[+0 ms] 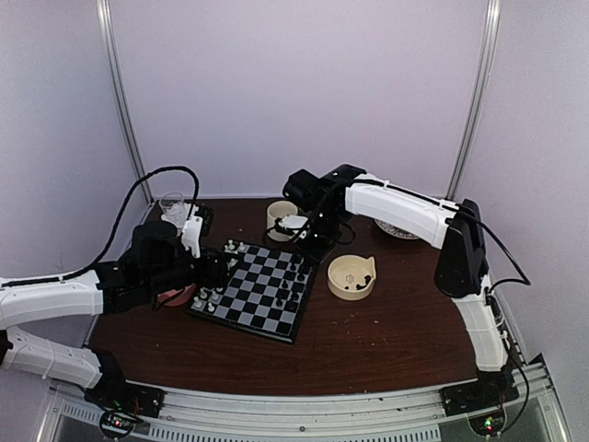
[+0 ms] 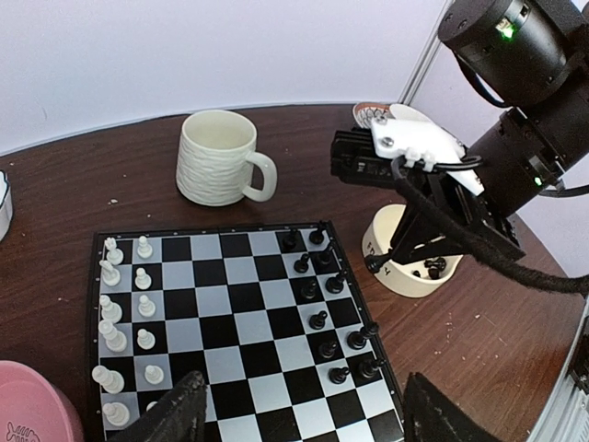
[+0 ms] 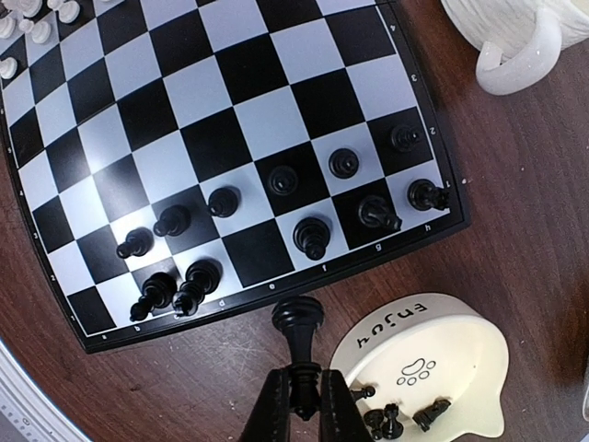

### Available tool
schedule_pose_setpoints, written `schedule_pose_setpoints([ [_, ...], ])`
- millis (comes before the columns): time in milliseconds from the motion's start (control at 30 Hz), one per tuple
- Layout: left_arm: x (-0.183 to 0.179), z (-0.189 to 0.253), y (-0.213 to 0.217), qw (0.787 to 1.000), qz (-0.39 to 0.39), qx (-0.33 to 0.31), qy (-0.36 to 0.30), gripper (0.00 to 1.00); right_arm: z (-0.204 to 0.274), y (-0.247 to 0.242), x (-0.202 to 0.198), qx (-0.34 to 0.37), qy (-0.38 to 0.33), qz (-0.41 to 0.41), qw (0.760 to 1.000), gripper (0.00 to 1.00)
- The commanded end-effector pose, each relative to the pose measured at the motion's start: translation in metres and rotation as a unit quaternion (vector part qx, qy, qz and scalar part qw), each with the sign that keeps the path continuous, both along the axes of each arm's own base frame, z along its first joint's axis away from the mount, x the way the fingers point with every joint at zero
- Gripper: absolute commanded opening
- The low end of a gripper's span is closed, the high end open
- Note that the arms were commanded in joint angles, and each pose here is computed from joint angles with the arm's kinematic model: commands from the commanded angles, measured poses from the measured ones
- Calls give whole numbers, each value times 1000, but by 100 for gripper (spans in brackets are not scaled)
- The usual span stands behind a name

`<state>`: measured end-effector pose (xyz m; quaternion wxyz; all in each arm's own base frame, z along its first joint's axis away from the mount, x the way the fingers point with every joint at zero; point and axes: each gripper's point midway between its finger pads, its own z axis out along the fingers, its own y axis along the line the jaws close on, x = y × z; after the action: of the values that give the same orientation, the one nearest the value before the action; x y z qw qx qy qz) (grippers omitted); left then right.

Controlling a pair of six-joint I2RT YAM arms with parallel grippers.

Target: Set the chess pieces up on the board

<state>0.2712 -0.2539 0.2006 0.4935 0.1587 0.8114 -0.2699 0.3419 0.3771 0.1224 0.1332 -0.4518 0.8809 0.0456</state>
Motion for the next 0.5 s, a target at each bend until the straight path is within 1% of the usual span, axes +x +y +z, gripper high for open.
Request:
schedule_pose_setpoints([
  [0,6,9,0,1000,5,-4,-14,73,-1,2,-5,3,15,15,1000,0],
  [133,6,9,1,1000,7,-2,-14,73,-11,5,-8,2,31,20,999,0],
  [467,6,9,1,1000,6,-3,-13,73,-29,10,-6,-2,41,18,999,0],
])
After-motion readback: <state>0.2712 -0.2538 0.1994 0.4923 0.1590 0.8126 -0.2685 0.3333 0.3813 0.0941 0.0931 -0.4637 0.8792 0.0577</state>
